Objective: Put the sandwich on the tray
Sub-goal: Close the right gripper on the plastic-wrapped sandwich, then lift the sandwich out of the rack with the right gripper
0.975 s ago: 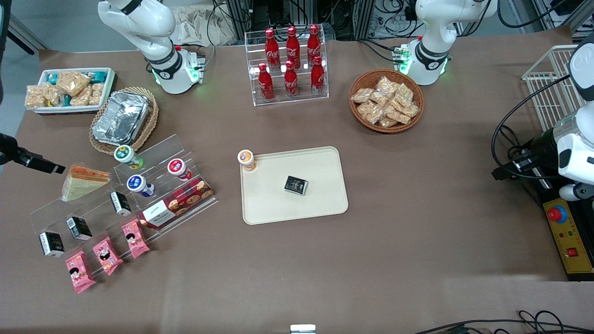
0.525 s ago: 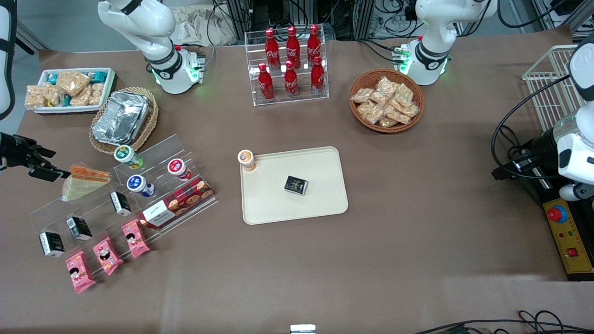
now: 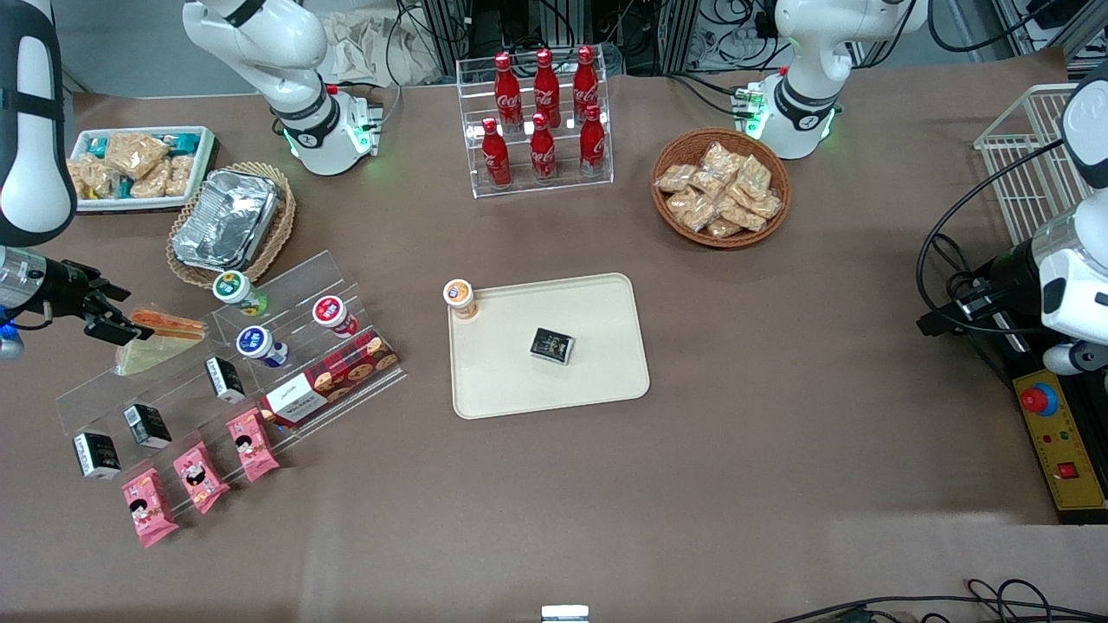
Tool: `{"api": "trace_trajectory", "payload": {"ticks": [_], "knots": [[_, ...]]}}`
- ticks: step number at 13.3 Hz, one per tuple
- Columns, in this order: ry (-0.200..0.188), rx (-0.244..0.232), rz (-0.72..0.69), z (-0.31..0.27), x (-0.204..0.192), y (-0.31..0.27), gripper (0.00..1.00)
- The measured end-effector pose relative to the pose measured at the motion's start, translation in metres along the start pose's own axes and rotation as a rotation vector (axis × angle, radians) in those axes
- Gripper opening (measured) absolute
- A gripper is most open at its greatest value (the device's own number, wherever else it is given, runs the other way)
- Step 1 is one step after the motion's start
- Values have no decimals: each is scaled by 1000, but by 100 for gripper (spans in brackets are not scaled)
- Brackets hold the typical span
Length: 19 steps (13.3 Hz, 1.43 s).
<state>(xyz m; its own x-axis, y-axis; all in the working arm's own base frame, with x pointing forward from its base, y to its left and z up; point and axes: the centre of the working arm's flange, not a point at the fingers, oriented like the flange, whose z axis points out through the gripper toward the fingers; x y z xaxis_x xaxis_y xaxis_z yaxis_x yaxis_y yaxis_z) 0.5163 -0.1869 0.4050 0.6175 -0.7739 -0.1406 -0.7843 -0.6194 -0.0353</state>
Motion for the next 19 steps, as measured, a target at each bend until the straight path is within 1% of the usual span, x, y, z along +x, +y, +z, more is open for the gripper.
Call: {"api": "trace_trajectory", "payload": {"ticks": [4,7,9,10,11,12,13,14,15,17,19], "knots": [[11,0,5,16,6,0,98],[25,5,5,22,11,-2,94],[32,8,3,24,12,-4,74],[31,7,3,24,12,-4,62],[32,8,0,24,12,-5,55],[35,8,-6,23,13,-5,53],[40,11,-17,20,13,-6,43],[50,16,-30,15,15,-8,37],[59,20,-61,7,17,-10,37],[64,22,-141,-17,20,-15,37],[59,22,-196,-44,21,-21,37]]}}
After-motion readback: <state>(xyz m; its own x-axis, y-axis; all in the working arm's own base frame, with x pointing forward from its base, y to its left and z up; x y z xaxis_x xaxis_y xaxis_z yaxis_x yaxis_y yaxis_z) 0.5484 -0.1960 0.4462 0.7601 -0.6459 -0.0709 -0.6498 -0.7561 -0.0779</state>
